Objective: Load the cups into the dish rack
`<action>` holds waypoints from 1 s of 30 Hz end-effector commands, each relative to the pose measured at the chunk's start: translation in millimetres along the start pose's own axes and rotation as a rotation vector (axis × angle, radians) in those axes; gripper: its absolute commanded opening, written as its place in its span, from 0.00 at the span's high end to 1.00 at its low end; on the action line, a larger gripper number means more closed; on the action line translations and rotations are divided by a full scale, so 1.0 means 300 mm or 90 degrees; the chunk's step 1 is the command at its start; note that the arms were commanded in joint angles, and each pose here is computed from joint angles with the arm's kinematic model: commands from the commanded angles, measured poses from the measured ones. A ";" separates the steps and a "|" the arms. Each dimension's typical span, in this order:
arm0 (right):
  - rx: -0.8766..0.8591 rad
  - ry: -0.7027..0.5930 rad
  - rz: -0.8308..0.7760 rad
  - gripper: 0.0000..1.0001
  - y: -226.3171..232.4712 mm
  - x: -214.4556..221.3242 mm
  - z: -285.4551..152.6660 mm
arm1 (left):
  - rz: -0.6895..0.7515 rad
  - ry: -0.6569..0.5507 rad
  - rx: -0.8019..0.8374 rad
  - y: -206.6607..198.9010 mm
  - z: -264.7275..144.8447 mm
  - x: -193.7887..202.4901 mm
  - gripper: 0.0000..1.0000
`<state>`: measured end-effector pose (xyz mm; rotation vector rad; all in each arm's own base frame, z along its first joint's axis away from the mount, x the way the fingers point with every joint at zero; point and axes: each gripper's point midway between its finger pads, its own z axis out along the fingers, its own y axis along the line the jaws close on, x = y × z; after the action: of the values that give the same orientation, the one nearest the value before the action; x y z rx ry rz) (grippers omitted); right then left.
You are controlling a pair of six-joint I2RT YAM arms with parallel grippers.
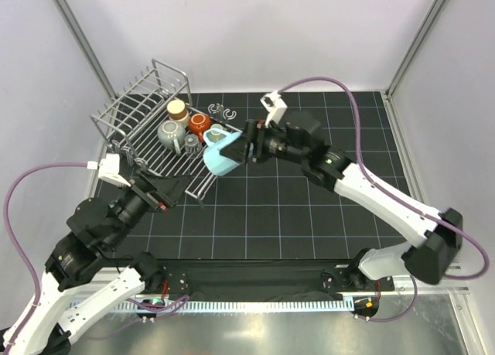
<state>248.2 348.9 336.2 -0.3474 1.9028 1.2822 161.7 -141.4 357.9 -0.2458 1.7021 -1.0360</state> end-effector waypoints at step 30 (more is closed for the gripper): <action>0.215 0.108 -0.273 0.96 -0.178 0.134 0.684 | 0.102 -0.133 -0.024 0.097 -0.303 -0.164 0.00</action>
<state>342.6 497.8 178.0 -0.7207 2.1569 0.6260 118.0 -58.5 374.6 -0.2408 1.5324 -0.8736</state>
